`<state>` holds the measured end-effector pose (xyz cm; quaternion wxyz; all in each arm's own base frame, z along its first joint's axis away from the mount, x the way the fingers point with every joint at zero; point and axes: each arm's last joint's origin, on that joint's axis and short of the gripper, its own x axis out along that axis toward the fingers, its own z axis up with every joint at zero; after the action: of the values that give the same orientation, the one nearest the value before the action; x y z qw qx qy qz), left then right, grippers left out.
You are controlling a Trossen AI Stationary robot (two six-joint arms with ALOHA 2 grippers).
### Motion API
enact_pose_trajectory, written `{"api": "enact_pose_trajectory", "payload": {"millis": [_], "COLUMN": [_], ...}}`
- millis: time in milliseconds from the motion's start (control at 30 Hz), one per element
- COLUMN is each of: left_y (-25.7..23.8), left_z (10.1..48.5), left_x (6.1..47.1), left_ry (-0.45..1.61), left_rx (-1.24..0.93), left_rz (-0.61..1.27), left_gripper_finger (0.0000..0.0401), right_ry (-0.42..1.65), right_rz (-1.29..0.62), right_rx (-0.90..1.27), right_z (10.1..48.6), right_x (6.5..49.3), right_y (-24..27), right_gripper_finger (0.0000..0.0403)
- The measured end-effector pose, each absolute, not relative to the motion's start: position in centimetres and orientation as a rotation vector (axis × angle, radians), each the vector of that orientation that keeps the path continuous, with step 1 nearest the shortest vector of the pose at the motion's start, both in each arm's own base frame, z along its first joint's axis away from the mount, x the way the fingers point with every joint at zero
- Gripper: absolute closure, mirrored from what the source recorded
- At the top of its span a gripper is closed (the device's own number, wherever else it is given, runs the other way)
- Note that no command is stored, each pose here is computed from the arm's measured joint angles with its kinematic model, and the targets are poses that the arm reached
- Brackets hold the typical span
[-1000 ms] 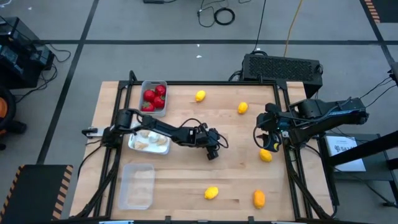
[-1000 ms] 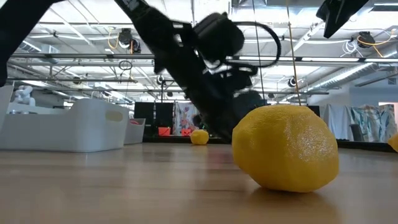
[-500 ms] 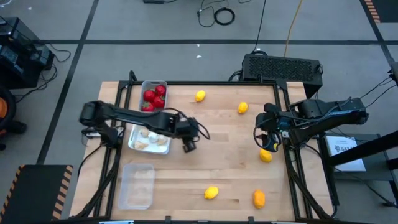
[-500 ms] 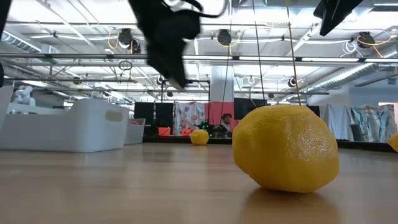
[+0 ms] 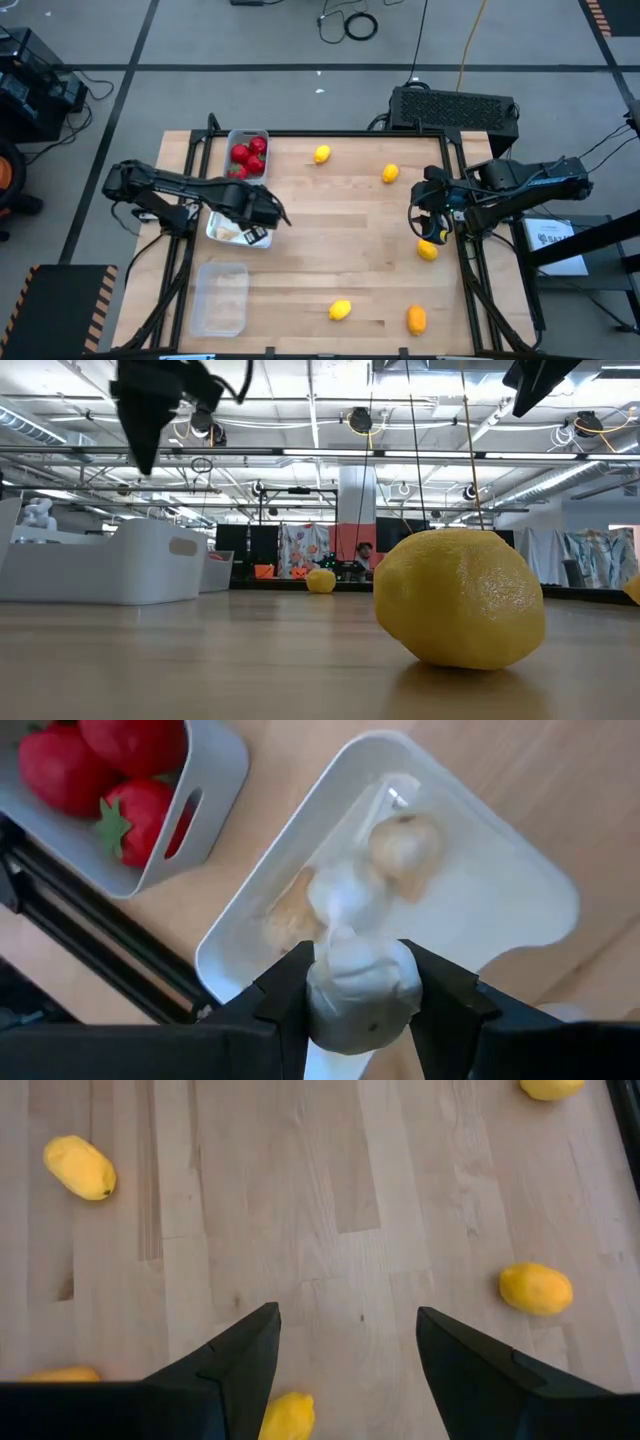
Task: Sort produce into baskets
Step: Put the white garlic into the white bin, then put the yellow lemon into the transparent bin
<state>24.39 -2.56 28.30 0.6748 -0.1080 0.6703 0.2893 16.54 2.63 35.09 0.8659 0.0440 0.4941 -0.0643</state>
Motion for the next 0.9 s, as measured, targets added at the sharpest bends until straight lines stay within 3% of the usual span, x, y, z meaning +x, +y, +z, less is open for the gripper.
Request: {"api": "enact_pose_trajectory", "payload": {"millis": [533,900], "left_y": [-2.6,-2.7], "left_z": [23.6,23.5], "left_x": [22.7,22.9], "left_ry": [1.682,1.665], "left_rx": [-0.224,-0.249], "left_rz": [0.609,0.582], "left_gripper_finger": [0.0257,0.0167], "right_ry": [1.028,1.028], "right_rz": [-0.138,-0.138], "right_rx": [0.102,0.102], "right_z": [35.1,35.1], "right_x": [16.6,16.6], "right_y": [2.6,2.6], "right_gripper_finger": [0.0177,0.0177]}}
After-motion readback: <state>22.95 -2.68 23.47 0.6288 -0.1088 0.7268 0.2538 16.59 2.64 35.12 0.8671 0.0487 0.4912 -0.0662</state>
